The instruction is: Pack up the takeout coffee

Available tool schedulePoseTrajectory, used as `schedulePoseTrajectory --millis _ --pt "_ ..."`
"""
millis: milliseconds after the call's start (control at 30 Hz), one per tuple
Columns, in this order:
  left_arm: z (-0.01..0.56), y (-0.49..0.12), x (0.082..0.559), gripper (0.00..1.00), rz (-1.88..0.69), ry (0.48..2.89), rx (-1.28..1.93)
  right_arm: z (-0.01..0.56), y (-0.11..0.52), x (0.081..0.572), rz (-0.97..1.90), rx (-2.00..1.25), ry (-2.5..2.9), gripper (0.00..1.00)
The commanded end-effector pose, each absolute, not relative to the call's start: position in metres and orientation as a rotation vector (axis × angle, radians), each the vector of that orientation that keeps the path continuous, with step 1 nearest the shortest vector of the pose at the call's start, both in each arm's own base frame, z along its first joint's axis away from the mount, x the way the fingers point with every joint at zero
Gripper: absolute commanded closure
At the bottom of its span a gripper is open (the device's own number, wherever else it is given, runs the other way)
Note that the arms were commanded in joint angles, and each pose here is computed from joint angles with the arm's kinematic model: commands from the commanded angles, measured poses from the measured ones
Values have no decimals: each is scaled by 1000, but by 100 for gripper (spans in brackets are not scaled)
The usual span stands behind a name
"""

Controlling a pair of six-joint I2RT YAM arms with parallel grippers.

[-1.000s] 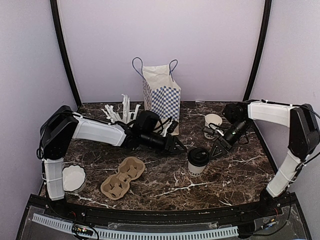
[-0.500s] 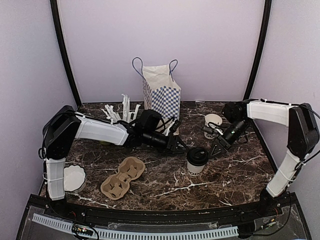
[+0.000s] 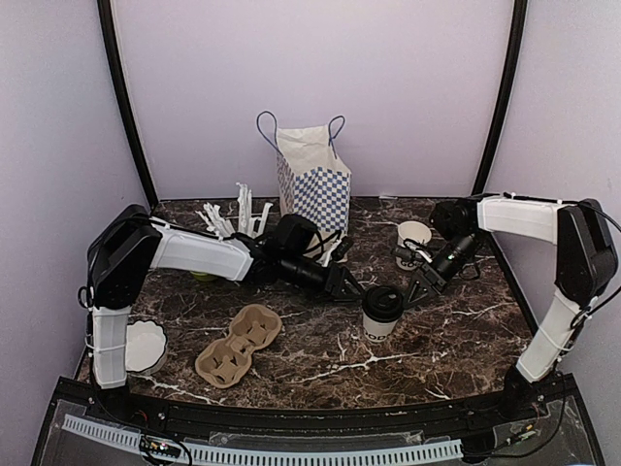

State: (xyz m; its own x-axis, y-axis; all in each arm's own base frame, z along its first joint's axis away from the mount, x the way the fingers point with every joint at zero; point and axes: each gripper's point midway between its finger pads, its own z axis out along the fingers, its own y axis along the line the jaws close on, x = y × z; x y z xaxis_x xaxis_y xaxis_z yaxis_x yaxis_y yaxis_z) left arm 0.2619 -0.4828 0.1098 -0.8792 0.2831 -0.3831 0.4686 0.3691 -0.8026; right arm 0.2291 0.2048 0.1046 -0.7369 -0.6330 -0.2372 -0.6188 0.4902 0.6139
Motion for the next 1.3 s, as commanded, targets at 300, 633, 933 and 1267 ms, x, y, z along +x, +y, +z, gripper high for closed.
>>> schedulePoseTrajectory --millis 300,633,933,1267 --pt "93 -473 270 62 -1377 2449 693 99 201 243 -982 1260 -2750 43" --pt "201 -480 271 51 -1463 2070 793 190 204 246 -1020 1693 -2814 26" --pt "234 -434 302 43 -1003 2004 820 198 238 224 -593 2466 -2654 2" --pt "234 -362 338 32 -765 2023 535 172 260 227 -513 2512 -2482 2"
